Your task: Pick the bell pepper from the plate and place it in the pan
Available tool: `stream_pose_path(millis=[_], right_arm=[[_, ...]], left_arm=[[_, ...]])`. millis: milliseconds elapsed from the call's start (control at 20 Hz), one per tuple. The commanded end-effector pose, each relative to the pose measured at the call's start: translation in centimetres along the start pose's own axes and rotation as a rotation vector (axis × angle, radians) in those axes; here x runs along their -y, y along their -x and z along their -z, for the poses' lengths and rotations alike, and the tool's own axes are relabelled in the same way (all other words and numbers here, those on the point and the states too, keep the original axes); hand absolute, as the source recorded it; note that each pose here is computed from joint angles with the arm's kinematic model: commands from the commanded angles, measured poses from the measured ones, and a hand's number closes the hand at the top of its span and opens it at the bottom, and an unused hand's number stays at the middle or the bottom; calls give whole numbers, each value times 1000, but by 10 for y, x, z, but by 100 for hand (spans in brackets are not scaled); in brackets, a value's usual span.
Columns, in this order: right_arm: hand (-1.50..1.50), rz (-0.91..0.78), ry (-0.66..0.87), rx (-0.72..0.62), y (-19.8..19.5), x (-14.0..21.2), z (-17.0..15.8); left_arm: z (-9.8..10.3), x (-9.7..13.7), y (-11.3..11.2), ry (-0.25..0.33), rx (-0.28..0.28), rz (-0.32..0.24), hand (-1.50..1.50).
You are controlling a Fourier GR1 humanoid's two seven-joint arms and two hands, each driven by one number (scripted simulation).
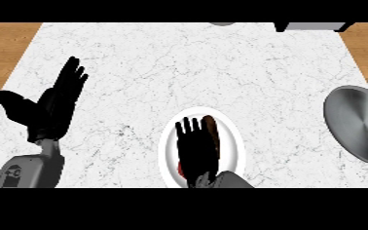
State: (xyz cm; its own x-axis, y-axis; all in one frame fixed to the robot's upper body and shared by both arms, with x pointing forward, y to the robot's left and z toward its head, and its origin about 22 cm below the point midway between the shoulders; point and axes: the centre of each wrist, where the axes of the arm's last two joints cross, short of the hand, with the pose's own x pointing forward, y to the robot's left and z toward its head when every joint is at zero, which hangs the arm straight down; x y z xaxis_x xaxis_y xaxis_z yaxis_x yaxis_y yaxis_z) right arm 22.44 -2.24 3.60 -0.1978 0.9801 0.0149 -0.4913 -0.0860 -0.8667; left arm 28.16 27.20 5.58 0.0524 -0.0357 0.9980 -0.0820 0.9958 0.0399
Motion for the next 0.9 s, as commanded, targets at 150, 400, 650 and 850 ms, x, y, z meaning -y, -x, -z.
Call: stream_pose_path(millis=[150, 400, 650, 850], right_arm=[[-150, 31, -39, -22, -10, -12, 18], [150, -2, -16, 93, 5, -21, 29], [150, 14, 39, 105, -5, -55, 29], [150, 46, 45, 137, 10, -39, 47]], left_arm=[[-13, 5, -1, 3, -14, 5, 0], [-6, -1, 12, -23, 11, -12, 0], [-9, -11, 5, 7, 11, 13, 0], [8, -1, 0, -2, 2, -5, 0]])
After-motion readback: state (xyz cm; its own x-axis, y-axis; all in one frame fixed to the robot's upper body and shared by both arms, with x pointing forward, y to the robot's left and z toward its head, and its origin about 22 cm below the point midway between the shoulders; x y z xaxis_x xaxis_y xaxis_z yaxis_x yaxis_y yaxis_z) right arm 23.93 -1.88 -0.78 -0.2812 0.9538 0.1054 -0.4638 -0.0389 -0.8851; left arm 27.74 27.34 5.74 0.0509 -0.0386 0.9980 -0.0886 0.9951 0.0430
